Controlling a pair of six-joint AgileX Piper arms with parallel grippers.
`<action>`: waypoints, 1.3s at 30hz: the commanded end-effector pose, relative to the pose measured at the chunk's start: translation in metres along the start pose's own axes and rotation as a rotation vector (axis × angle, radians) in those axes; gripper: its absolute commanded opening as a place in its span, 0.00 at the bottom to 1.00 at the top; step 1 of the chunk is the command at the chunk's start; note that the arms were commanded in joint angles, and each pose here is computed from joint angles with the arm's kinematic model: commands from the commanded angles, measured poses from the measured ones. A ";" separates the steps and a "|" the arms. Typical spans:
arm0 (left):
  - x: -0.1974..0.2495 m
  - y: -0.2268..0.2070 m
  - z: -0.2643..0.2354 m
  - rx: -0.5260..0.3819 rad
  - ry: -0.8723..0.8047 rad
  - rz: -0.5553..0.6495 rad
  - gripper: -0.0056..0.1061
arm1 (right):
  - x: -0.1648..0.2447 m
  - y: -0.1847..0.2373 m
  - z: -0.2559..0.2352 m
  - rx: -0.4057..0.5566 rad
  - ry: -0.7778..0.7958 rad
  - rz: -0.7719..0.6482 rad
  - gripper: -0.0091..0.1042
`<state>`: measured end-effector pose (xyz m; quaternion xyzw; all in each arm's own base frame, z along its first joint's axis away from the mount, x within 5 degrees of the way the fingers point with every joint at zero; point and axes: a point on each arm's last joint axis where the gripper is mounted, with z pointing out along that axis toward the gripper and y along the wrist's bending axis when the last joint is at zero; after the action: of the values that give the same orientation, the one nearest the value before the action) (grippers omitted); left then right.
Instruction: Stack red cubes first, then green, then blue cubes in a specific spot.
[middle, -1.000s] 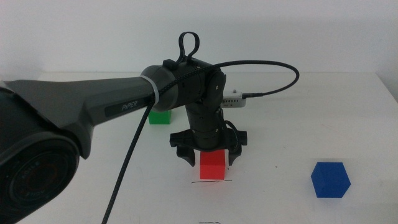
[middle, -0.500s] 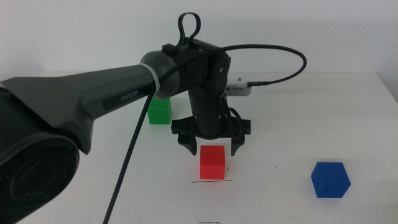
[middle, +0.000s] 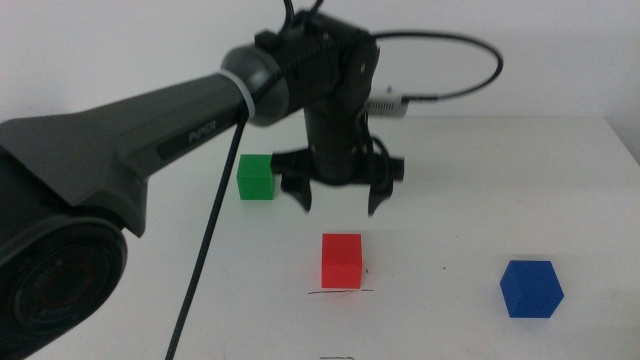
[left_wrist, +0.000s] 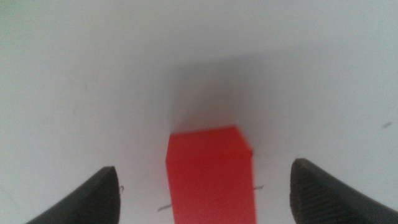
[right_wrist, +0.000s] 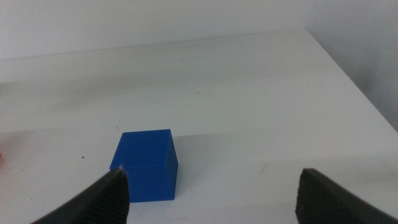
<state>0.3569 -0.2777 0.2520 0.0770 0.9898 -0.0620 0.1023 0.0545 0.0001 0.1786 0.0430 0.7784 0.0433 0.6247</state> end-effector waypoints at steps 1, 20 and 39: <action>0.001 0.002 -0.057 0.015 -0.069 0.013 0.89 | -0.010 0.001 -0.002 -0.008 -0.098 -0.022 0.71; -0.020 0.097 -0.142 -0.004 -0.281 -0.056 0.89 | -0.010 0.001 -0.002 -0.008 -0.098 -0.022 0.71; -0.080 0.140 -0.060 -0.043 -0.261 -0.051 0.89 | -0.010 0.001 -0.002 -0.008 -0.098 -0.022 0.71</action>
<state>0.4479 -0.1462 0.2780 0.0439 0.9830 -0.0347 0.1748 0.0545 0.0001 0.1786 0.0430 0.7787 0.0433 0.6245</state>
